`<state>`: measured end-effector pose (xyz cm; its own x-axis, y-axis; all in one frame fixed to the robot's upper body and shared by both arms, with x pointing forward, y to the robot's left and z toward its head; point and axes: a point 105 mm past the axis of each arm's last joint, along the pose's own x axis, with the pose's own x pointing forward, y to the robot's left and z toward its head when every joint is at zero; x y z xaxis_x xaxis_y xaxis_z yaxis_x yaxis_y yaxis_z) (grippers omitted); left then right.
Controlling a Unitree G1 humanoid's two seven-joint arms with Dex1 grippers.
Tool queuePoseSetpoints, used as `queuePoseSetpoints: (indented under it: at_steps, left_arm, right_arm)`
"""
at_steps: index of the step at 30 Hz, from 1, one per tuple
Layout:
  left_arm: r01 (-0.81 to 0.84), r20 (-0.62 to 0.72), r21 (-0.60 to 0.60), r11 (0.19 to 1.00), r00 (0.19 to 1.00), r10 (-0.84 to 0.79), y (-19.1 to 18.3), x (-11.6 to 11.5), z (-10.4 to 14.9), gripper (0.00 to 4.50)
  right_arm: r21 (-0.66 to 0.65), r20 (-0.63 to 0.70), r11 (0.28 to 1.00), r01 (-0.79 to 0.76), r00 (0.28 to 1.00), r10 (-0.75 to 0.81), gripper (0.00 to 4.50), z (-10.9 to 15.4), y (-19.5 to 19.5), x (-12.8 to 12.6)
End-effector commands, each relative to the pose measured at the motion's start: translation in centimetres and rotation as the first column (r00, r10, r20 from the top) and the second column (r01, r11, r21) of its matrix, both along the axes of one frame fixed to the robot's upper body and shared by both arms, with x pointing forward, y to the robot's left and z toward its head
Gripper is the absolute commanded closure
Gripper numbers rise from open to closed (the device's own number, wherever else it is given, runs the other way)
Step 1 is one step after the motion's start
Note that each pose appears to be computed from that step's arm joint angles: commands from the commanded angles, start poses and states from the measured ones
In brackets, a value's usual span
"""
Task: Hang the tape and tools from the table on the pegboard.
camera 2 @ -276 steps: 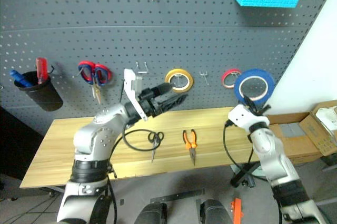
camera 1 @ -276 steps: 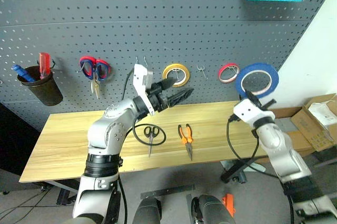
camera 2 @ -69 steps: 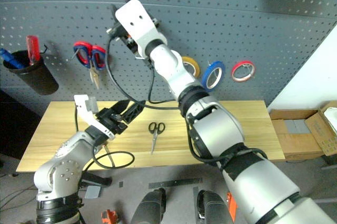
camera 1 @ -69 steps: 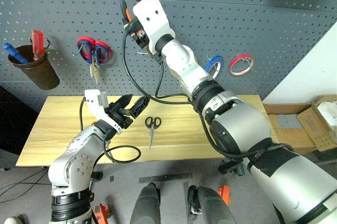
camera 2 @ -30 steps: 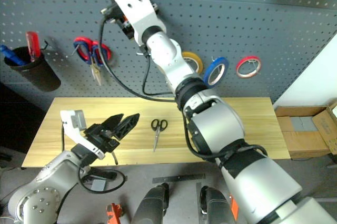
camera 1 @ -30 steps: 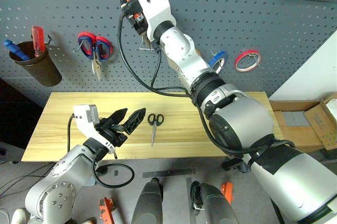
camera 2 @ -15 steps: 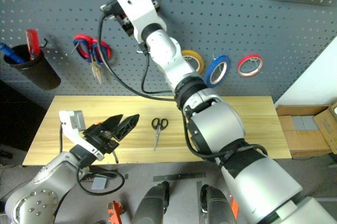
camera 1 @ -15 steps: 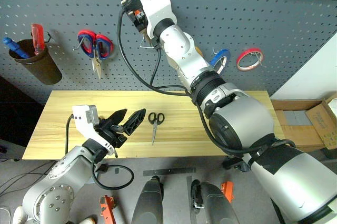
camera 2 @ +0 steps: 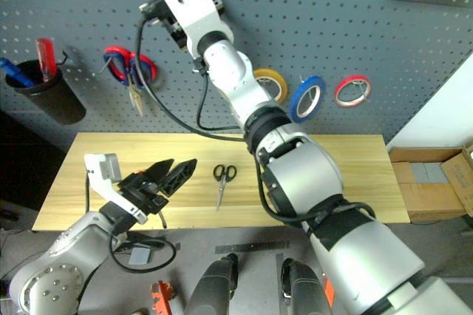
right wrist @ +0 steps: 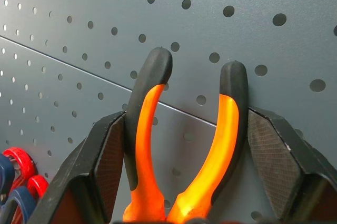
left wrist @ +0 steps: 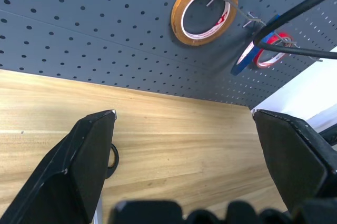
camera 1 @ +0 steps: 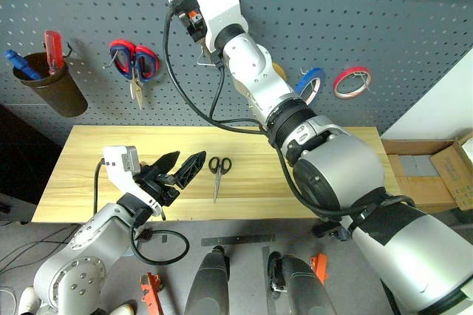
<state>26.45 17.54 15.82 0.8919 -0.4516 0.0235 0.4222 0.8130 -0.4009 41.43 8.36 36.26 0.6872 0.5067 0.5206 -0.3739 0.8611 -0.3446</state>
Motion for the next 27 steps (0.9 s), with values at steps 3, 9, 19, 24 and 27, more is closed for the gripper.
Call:
queuePoseSetpoints:
  at_steps: [3,9,19,24,27]
  left_arm:
    - [0.010,0.036,0.002,1.000,0.999,-0.010,0.1,-0.2,0.7,0.00]
    - [0.012,0.042,0.002,1.000,0.999,-0.012,0.0,-0.1,0.8,0.00]
    - [0.002,0.035,0.012,1.000,0.999,-0.003,0.3,-0.4,0.7,0.00]
    - [0.002,0.033,0.010,1.000,0.999,-0.002,0.2,-0.4,0.6,0.00]
    - [0.003,0.033,0.010,1.000,0.999,-0.003,0.2,-0.3,0.6,0.00]
  right_arm:
    - [0.129,0.168,0.992,-0.001,0.986,-0.020,1.50,6.0,-0.7,-2.3]
    - [0.131,0.171,0.991,-0.008,0.985,-0.015,1.50,5.9,-0.5,-2.5]
    - [-0.017,0.020,0.999,-0.048,0.999,0.049,1.50,-2.3,2.0,-1.3]
    - [-0.054,-0.036,0.996,-0.064,0.997,0.062,1.50,-4.8,2.4,-1.0]
    - [-0.057,-0.045,0.996,-0.065,0.997,0.062,1.50,-5.1,2.4,-0.9]
